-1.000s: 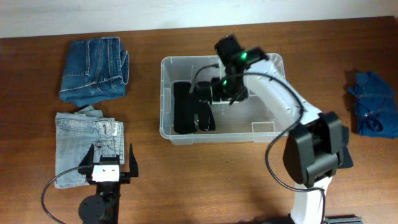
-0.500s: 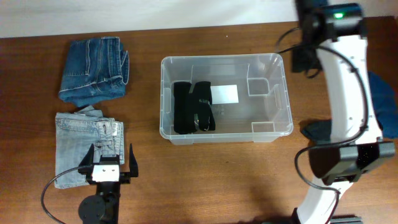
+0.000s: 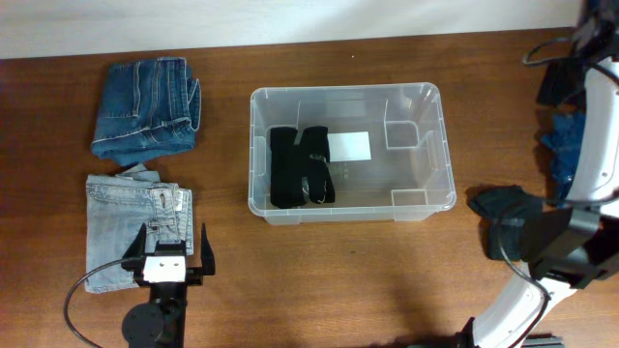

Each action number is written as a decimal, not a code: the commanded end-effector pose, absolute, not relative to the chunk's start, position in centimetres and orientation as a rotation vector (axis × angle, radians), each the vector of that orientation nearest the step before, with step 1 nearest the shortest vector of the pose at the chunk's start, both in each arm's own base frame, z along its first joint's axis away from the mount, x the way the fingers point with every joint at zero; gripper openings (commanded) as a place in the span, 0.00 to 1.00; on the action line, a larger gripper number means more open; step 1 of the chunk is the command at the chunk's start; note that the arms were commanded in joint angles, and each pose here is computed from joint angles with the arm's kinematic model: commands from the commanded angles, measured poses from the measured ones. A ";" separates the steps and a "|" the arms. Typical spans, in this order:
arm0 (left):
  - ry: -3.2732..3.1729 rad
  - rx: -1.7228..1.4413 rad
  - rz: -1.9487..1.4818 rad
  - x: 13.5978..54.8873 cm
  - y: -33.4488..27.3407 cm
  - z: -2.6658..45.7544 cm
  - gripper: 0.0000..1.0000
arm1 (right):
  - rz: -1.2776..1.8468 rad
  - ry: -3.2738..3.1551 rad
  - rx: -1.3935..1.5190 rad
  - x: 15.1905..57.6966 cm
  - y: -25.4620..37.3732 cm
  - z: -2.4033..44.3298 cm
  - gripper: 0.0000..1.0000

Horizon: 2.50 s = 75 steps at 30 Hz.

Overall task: Pack container
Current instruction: 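Move the right gripper to the blue folded garment and grasp it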

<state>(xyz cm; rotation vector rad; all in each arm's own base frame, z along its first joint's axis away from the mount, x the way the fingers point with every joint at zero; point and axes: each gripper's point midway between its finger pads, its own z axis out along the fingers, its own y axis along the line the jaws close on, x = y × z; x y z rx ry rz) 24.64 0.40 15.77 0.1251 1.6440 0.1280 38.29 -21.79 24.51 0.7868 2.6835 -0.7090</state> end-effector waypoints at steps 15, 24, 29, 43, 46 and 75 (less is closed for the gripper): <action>1.643 0.140 0.131 24.6 0.3 15.7 0.99 | -1.034 3.082 0.550 37.9 -27.1 8.5 0.99; 1.643 0.140 0.131 24.6 0.3 15.7 0.99 | -1.042 3.100 0.659 36.1 -30.1 6.4 0.99; 1.643 0.140 0.131 24.6 0.3 15.7 0.99 | -1.025 3.105 0.704 35.2 -31.2 5.6 0.99; 1.643 0.140 0.131 24.6 0.3 15.7 0.99 | -0.901 3.181 0.483 36.3 -29.6 3.3 0.98; 1.643 0.140 0.131 24.6 0.3 15.7 0.99 | -0.903 3.174 0.471 36.5 -29.8 3.2 0.98; 1.643 0.140 0.132 24.6 0.3 15.7 0.99 | -0.829 3.168 0.388 36.9 -29.4 -0.5 0.50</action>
